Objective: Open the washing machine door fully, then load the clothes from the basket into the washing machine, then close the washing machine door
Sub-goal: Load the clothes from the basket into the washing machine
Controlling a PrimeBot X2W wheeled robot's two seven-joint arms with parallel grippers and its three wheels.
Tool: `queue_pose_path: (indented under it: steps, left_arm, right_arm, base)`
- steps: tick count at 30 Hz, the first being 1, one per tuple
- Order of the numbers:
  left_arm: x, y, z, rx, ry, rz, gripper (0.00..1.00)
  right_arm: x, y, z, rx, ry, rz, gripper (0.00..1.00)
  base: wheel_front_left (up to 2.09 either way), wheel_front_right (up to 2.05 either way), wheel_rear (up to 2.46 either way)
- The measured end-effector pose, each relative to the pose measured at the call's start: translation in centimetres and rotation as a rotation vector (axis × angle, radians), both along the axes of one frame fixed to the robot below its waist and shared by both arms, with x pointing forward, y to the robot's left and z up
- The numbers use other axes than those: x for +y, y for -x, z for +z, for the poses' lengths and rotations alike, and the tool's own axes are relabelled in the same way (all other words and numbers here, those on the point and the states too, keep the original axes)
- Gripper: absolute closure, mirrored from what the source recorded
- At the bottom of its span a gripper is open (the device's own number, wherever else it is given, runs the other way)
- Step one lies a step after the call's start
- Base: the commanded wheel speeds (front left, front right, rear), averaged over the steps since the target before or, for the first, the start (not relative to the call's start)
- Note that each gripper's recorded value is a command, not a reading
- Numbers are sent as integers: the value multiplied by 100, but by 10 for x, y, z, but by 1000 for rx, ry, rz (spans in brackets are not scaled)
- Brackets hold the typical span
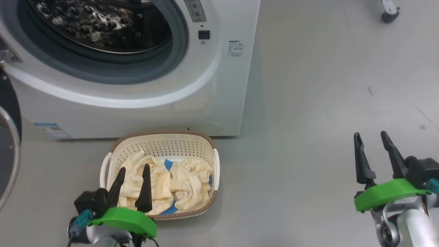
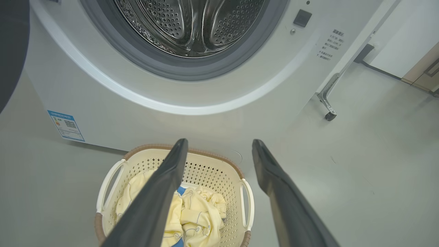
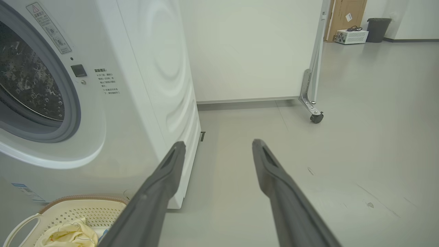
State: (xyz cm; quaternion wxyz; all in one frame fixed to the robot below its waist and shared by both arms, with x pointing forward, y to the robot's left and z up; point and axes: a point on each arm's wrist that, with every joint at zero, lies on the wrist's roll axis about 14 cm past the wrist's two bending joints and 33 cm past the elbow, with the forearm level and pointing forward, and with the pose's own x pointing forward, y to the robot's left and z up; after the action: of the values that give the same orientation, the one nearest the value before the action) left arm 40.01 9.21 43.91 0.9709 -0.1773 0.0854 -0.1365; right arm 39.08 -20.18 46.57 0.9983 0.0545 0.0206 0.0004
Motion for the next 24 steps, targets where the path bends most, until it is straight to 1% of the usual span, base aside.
queue_pose_path:
  steps: [4, 11, 12, 17, 21, 24]
  left_arm:
    - [-14, -17, -22, 56, -2, -42, 0]
    - [-42, -45, -72, 169, -36, -144, 0]
    - [-42, -45, -72, 169, -36, -144, 0]
    - [-56, -57, -120, 305, -79, -214, 0]
    - [-74, -62, -152, 396, -95, -284, 0]
    - [-84, -61, -177, 465, -128, -350, 0]
  right_arm:
    - [-11, -6, -14, 38, 7, -30, 0]
    - [-32, -14, -36, 99, 29, -85, 0]
    - [-32, -14, -36, 99, 29, -85, 0]
    - [-45, -15, -52, 145, 43, -120, 0]
    - [-53, -17, -64, 179, 61, -138, 0]
    - [-58, -19, -72, 201, 71, -150, 0]
  base:
    - [0, 0, 0]
    - [0, 0, 0]
    - [0, 0, 0]
    - [0, 0, 0]
    - [0, 0, 0]
    - [0, 0, 0]
